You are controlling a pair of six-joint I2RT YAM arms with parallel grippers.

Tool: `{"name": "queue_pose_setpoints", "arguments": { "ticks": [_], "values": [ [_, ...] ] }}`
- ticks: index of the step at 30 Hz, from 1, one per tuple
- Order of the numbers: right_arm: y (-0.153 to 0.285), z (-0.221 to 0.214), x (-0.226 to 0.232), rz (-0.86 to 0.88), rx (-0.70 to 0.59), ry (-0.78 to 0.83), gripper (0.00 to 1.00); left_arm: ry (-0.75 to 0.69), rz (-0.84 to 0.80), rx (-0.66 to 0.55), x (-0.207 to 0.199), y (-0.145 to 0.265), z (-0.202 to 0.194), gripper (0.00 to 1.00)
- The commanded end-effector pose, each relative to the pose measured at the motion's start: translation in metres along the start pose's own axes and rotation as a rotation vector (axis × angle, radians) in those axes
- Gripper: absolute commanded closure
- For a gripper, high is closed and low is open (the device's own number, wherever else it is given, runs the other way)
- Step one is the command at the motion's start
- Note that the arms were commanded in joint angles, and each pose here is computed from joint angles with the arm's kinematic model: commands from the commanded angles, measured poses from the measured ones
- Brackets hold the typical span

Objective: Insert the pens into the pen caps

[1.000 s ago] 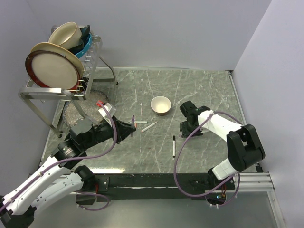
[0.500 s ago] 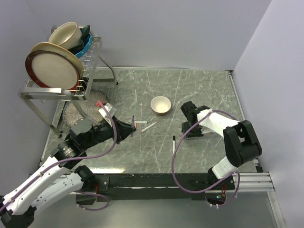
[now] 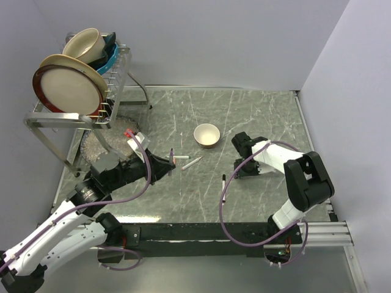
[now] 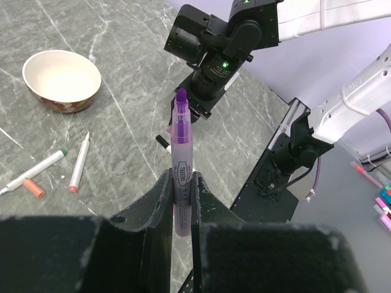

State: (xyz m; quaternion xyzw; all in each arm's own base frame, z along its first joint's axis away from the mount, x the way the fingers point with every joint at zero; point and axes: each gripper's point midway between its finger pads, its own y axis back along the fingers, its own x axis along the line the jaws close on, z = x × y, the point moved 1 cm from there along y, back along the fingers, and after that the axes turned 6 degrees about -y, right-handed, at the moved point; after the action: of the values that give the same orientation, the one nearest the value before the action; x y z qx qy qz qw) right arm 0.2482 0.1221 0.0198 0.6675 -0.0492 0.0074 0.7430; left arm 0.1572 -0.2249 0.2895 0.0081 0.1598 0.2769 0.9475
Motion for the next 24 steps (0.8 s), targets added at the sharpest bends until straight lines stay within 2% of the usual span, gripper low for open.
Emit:
{"name": "queue_pose_setpoints", "arguments": {
  "ticks": [1,2,3,6,8,10,11,13,14,16,19,24],
  "values": [
    [-0.021,0.021,-0.011,-0.041,-0.123,0.014,0.86,-0.034,-0.023,-0.025,-0.004,-0.001,0.007,0.99],
    [-0.021,0.022,-0.011,-0.036,-0.129,0.026,0.98,-0.034,-0.022,-0.025,-0.003,-0.001,0.007,0.99],
    [-0.02,0.024,-0.01,-0.02,-0.146,0.055,1.0,-0.031,-0.015,-0.024,-0.002,-0.001,0.007,0.99],
    [-0.013,0.026,-0.003,0.047,-0.153,0.164,1.0,-0.03,-0.009,-0.021,-0.001,-0.001,0.006,0.99],
    [-0.004,0.034,0.004,0.116,-0.206,0.264,1.0,-0.015,-0.017,-0.01,-0.002,-0.003,0.002,0.99],
    [0.017,0.046,0.016,0.228,-0.265,0.312,1.0,0.004,-0.028,0.016,-0.002,-0.007,-0.003,0.99],
    [0.026,0.048,0.018,0.271,-0.283,0.405,1.0,0.019,-0.045,0.026,-0.006,-0.008,-0.005,0.99],
    [0.056,0.045,0.034,0.456,-0.26,0.457,1.0,0.042,-0.093,0.06,-0.012,-0.012,-0.01,0.99],
    [0.061,0.047,0.031,0.495,-0.269,0.564,1.0,0.065,-0.101,0.064,-0.015,-0.014,-0.008,0.99],
    [0.103,0.032,0.043,0.716,-0.188,0.616,1.0,0.099,-0.108,0.095,-0.015,-0.02,-0.013,0.99],
    [0.161,0.01,0.042,1.023,-0.098,0.781,1.0,0.166,-0.14,0.115,-0.021,-0.03,-0.014,0.99],
    [0.262,-0.022,0.026,1.474,0.097,0.864,1.0,0.237,-0.177,0.156,-0.028,-0.049,-0.027,0.99]
  ]
}}
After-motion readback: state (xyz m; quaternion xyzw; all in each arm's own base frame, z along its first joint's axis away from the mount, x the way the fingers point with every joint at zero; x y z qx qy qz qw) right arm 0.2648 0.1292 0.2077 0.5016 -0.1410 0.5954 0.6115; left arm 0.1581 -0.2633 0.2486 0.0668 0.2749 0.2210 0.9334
